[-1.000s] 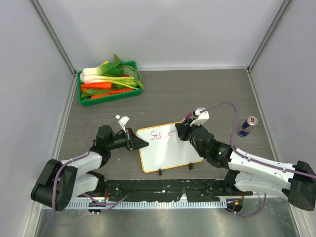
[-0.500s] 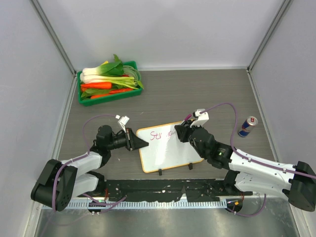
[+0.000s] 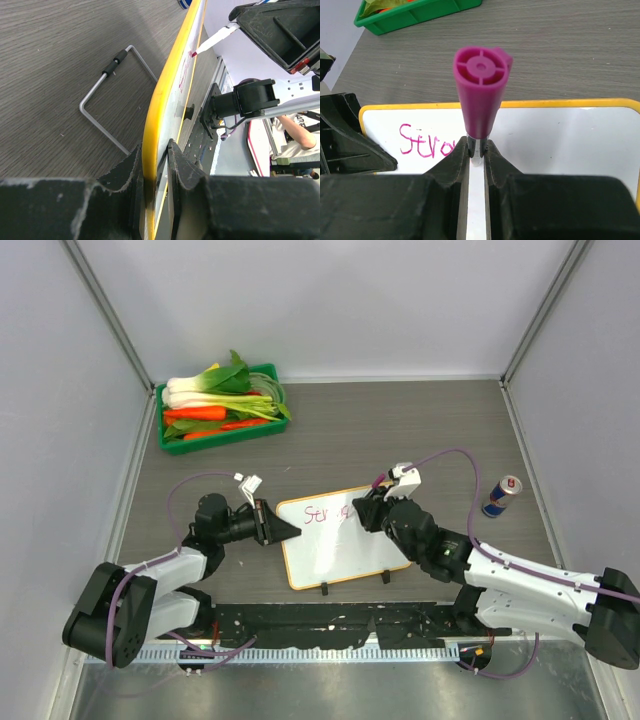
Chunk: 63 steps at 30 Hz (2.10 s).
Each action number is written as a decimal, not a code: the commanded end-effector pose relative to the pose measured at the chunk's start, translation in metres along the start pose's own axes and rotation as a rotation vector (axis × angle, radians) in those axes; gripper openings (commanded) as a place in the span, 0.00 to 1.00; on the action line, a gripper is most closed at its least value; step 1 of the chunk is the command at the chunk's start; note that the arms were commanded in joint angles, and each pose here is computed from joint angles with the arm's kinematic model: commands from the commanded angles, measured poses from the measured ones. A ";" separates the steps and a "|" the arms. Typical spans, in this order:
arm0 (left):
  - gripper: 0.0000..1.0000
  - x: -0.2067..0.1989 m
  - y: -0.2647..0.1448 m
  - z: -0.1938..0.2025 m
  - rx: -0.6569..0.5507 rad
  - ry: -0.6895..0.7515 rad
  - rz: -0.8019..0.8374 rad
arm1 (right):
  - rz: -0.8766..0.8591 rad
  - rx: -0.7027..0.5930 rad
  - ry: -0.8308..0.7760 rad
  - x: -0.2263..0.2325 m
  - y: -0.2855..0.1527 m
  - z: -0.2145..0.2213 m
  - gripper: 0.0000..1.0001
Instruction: Write a sentence on the whiteboard
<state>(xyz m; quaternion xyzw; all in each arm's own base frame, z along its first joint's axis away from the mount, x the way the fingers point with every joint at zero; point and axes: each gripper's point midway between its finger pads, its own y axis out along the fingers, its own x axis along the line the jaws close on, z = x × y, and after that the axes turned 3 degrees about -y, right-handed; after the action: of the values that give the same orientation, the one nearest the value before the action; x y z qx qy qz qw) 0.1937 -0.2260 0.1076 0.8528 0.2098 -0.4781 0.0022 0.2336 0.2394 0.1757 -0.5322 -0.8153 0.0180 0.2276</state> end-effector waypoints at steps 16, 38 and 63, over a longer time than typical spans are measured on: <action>0.00 0.015 0.002 -0.002 -0.012 0.031 -0.062 | -0.002 0.093 -0.041 -0.010 -0.003 0.030 0.01; 0.00 0.015 0.001 -0.002 -0.013 0.030 -0.062 | -0.068 0.014 0.020 0.015 0.004 0.001 0.01; 0.00 0.014 0.000 -0.001 -0.016 0.036 -0.063 | -0.156 -0.131 0.094 0.024 -0.025 -0.064 0.01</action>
<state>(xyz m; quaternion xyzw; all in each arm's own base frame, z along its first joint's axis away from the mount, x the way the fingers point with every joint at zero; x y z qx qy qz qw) 0.1937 -0.2260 0.1084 0.8543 0.2090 -0.4758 0.0026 0.2244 0.2374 0.2240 -0.4832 -0.8414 -0.0500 0.2368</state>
